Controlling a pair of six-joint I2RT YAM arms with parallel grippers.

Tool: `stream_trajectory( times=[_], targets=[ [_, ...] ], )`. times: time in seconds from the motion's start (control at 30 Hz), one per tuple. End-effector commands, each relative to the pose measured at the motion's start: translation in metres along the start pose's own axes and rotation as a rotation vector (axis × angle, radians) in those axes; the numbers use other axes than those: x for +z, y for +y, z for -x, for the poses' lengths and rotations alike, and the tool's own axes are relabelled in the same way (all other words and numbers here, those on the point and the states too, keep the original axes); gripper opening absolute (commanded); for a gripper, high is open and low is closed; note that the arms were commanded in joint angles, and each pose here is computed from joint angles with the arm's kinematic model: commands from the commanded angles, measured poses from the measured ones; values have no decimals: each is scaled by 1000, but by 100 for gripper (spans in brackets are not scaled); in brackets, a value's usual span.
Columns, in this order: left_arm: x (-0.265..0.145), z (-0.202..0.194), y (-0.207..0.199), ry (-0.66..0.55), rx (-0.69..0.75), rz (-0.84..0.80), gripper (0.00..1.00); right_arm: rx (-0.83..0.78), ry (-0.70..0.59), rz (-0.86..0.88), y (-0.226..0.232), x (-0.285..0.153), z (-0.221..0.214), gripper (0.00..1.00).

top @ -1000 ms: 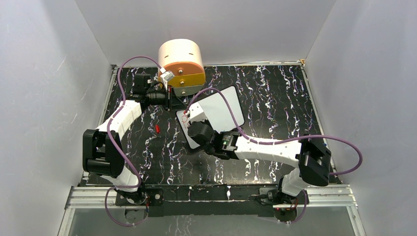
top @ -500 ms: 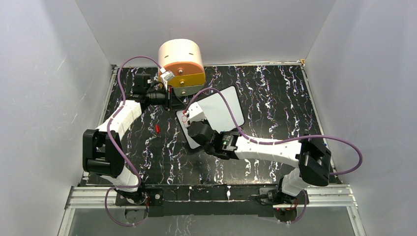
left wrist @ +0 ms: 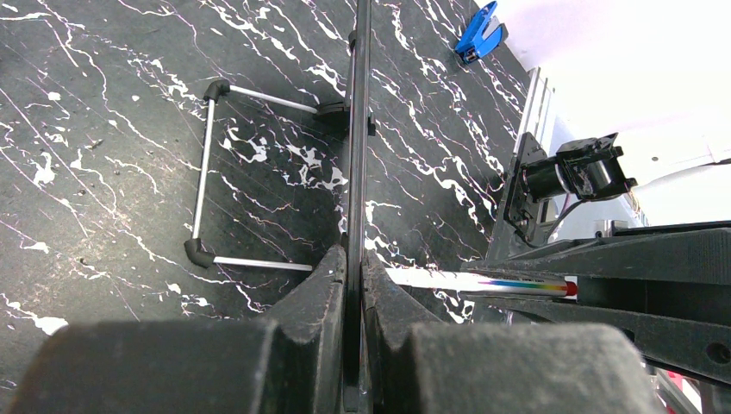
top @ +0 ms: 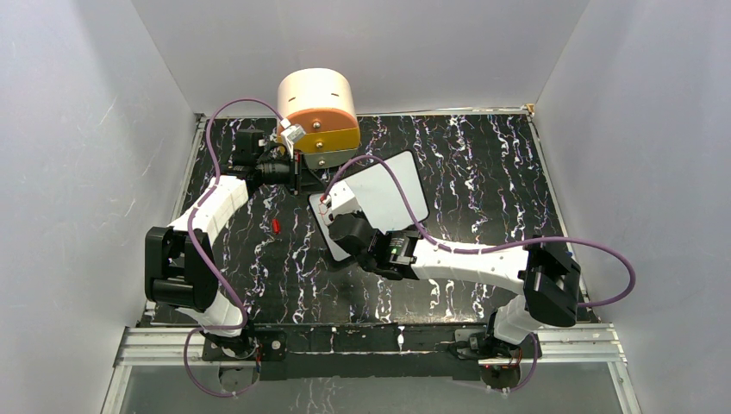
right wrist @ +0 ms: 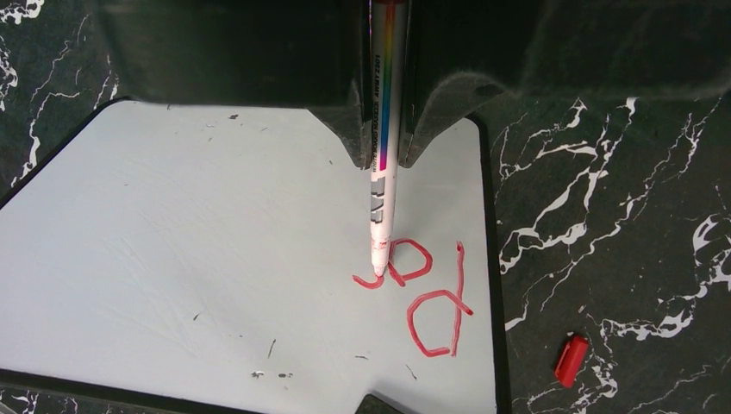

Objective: Write a sentence on the whiteboard

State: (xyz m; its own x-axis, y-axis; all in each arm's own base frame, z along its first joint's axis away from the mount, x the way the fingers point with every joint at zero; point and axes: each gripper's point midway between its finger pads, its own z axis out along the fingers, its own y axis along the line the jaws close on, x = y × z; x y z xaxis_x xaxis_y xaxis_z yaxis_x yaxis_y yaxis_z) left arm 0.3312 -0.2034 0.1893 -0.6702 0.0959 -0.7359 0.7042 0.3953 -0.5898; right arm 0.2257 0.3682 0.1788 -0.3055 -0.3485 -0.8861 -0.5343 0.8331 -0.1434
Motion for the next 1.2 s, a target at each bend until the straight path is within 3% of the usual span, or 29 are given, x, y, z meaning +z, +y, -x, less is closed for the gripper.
stream_trajectory(
  times=[0.0, 0.4, 1.17],
  targets=[
    [3, -20, 9, 50, -51, 37, 0, 23, -7, -24, -6, -1, 9, 0],
    [3, -20, 10, 50, -52, 39, 0, 22, 13, -73, -17, -4, 2, 0],
    [3, -20, 10, 51, -53, 39, 0, 38, -1, 19, 0, -4, 11, 0]
  ],
)
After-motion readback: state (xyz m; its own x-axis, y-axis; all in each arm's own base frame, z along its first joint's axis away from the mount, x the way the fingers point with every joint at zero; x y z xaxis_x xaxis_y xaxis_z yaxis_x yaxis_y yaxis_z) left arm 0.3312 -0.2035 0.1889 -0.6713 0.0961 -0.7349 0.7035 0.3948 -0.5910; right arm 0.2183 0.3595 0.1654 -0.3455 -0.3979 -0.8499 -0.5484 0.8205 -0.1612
